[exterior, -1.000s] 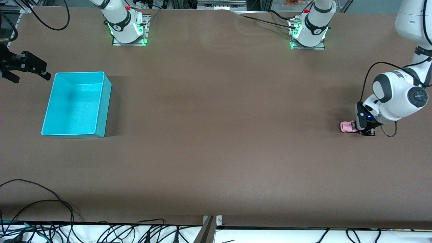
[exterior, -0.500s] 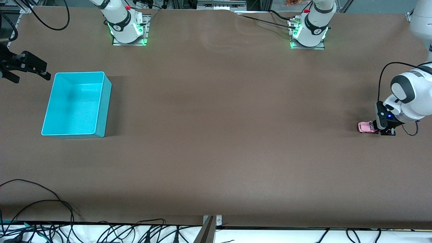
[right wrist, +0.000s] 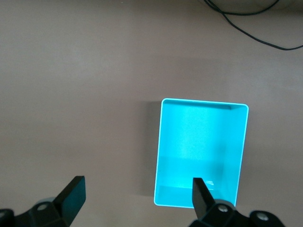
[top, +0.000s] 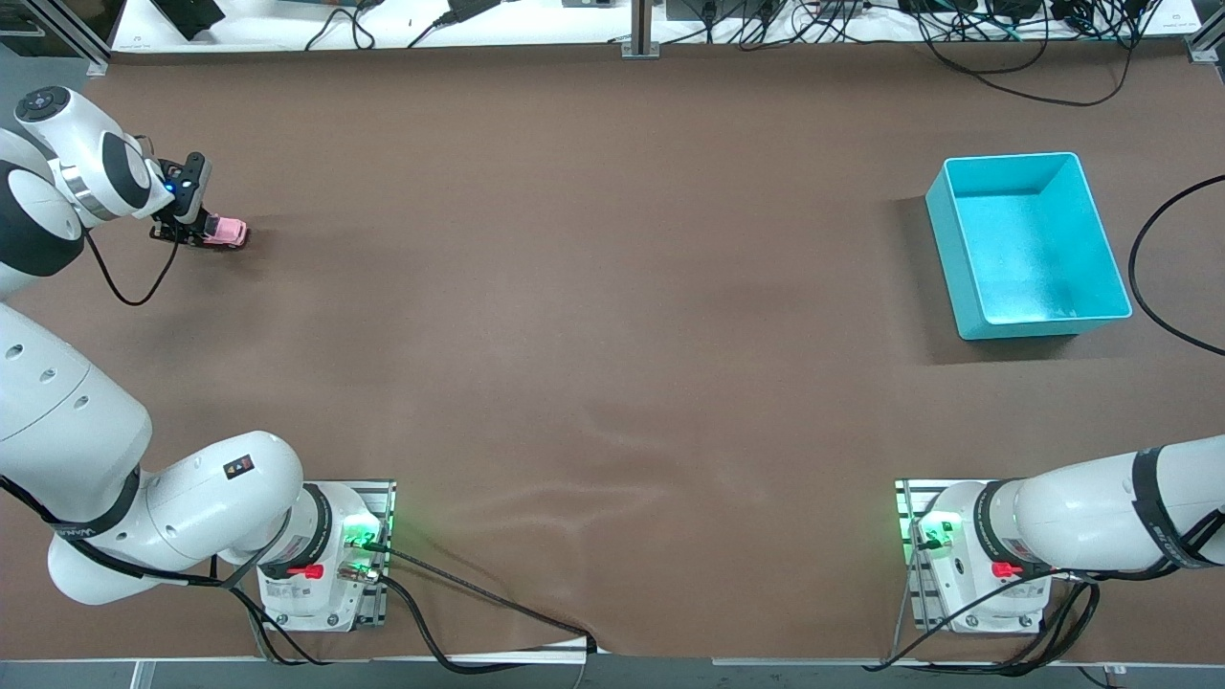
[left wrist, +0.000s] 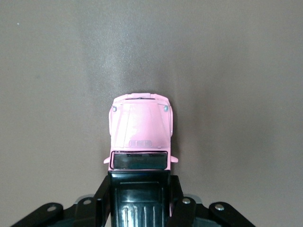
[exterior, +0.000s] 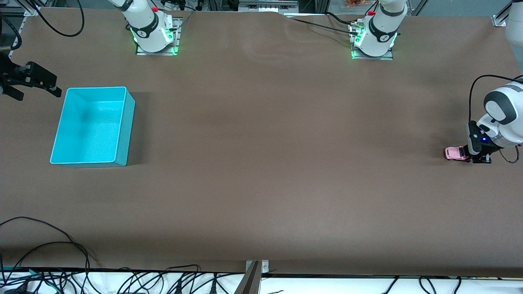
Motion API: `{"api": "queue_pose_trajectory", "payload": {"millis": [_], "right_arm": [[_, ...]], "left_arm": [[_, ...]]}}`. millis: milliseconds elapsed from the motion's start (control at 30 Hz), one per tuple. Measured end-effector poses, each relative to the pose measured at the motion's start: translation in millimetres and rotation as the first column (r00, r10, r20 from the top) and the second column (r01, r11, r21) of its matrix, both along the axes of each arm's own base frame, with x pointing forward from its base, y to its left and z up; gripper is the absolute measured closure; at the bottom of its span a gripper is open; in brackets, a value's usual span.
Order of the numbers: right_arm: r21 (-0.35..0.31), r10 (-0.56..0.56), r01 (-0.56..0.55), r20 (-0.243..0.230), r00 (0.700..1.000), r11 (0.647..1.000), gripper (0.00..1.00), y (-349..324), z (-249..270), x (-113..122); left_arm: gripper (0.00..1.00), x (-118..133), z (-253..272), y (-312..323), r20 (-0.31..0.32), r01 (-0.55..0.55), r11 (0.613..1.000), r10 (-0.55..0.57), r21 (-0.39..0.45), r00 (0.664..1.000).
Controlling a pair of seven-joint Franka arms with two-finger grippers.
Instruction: Wind and store pink jeep toy
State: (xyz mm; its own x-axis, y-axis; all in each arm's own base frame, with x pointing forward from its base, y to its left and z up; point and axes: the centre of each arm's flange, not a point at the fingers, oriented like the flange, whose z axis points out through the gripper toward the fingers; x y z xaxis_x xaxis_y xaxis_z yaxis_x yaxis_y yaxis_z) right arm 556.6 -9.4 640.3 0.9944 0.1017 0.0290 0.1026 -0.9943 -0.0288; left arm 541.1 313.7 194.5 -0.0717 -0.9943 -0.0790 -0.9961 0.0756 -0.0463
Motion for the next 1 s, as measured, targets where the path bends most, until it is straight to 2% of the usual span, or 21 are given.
{"api": "queue_pose_trajectory", "payload": {"millis": [733,867,900,1000], "right_arm": [[0.000,0.000,0.000,0.000,1.000,1.000,0.00,-0.2,0.0,0.0],[0.000,-0.002,0.002,0.000,1.000,1.000,0.00,-0.8,0.0,0.0],[0.000,-0.003,0.003,0.000,1.000,1.000,0.00,-1.4,0.0,0.0],[0.000,-0.007,0.007,0.000,1.000,1.000,0.00,-3.7,0.0,-0.1]], "left_arm": [[0.48,-0.7,-0.2,10.9,0.004,-0.004,1.000,0.004,0.004,1.000],[0.35,-5.2,-11.2,15.8,-0.012,-0.008,1.000,0.008,-0.002,1.000],[0.26,-5.6,-13.4,17.5,-0.017,-0.009,1.000,0.009,-0.004,1.000],[0.13,-2.9,-13.4,21.6,-0.042,-0.013,1.000,0.012,-0.016,0.999]]}}
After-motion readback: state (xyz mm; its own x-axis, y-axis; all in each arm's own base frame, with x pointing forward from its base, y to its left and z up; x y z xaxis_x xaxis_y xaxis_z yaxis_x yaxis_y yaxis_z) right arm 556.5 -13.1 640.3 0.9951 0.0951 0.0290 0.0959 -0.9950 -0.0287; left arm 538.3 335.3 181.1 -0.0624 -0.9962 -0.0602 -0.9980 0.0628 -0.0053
